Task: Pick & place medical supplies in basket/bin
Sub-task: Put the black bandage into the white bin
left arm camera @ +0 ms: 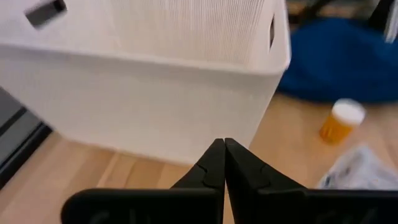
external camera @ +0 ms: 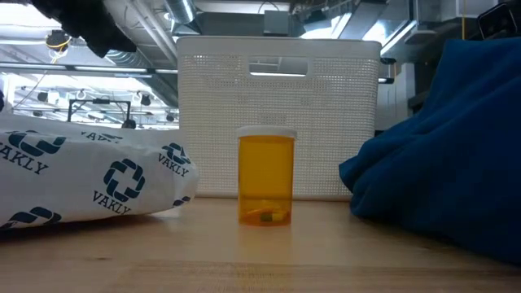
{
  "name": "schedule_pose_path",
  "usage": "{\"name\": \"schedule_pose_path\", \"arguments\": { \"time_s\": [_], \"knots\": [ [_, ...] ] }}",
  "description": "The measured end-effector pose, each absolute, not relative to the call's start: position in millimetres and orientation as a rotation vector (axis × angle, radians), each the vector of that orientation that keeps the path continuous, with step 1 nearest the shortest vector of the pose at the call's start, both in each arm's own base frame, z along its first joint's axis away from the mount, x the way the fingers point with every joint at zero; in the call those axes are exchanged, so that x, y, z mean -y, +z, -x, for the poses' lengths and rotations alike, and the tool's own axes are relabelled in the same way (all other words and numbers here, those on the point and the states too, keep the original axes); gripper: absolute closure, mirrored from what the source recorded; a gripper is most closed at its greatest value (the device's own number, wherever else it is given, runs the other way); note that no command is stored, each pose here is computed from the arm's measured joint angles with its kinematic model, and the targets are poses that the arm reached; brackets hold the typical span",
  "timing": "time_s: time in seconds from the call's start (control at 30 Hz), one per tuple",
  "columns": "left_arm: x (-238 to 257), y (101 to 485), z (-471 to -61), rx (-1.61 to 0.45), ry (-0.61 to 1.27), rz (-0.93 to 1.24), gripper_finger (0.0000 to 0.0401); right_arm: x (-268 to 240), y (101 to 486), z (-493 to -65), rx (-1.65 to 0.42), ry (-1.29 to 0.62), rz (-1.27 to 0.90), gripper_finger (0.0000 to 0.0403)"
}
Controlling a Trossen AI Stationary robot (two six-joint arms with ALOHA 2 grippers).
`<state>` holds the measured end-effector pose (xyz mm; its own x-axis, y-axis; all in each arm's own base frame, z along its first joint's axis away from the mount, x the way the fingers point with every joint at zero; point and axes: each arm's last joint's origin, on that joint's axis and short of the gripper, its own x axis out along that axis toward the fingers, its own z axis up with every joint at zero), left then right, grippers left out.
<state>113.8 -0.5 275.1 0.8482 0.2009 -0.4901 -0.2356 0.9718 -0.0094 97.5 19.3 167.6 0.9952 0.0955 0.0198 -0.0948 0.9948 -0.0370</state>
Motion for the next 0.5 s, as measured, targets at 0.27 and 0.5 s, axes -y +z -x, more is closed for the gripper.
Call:
{"name": "schedule_pose_path", "arguments": {
  "time_s": [0.27,0.5],
  "knots": [
    [5,280,-119,-0.799,0.145,0.133,0.0400,-19,168,-97,0.023,0.095,0.061,0.0386],
    [14,272,-125,-0.963,0.136,0.133,0.0400,-19,168,-97,0.022,0.095,0.061,0.0386]
  ]
}}
